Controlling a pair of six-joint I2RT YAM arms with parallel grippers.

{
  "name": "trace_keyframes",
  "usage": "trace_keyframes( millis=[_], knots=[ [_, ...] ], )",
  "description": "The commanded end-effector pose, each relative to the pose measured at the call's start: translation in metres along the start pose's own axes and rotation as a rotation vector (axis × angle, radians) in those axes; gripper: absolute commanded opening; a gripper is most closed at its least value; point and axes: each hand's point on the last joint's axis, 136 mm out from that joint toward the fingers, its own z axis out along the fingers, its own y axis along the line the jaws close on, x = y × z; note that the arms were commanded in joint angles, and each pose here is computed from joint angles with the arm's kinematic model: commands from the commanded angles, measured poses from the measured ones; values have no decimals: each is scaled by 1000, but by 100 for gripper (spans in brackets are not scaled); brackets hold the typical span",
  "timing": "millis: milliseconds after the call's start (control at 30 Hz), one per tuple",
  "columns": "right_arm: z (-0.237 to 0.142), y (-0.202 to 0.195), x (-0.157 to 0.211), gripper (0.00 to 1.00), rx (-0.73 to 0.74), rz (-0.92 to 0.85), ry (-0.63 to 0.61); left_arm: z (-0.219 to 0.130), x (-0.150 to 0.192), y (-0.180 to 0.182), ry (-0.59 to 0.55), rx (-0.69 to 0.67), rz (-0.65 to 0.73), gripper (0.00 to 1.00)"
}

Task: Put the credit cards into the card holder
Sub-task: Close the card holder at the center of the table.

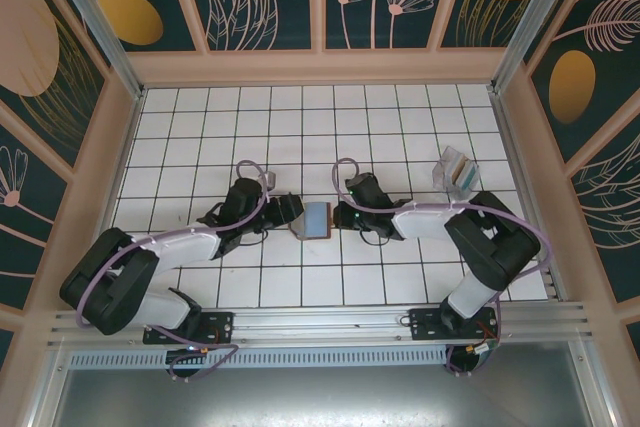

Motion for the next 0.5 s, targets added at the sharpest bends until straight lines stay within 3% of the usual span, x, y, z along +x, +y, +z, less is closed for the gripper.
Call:
trace_keyframes(
  millis=[0, 133, 333, 467],
  knots=[
    [4, 23, -10, 4, -77, -13, -19, 8, 2, -13, 34, 57, 43, 55],
    [6, 24, -12, 10, -75, -8, -17, 21, 8, -16, 79, 96, 34, 51],
    [-6, 22, -12, 34, -93, 1, -33, 26, 7, -16, 86, 103, 38, 49],
    [-19, 20, -14, 42, -104, 4, -57, 25, 8, -11, 82, 89, 47, 48]
  ],
)
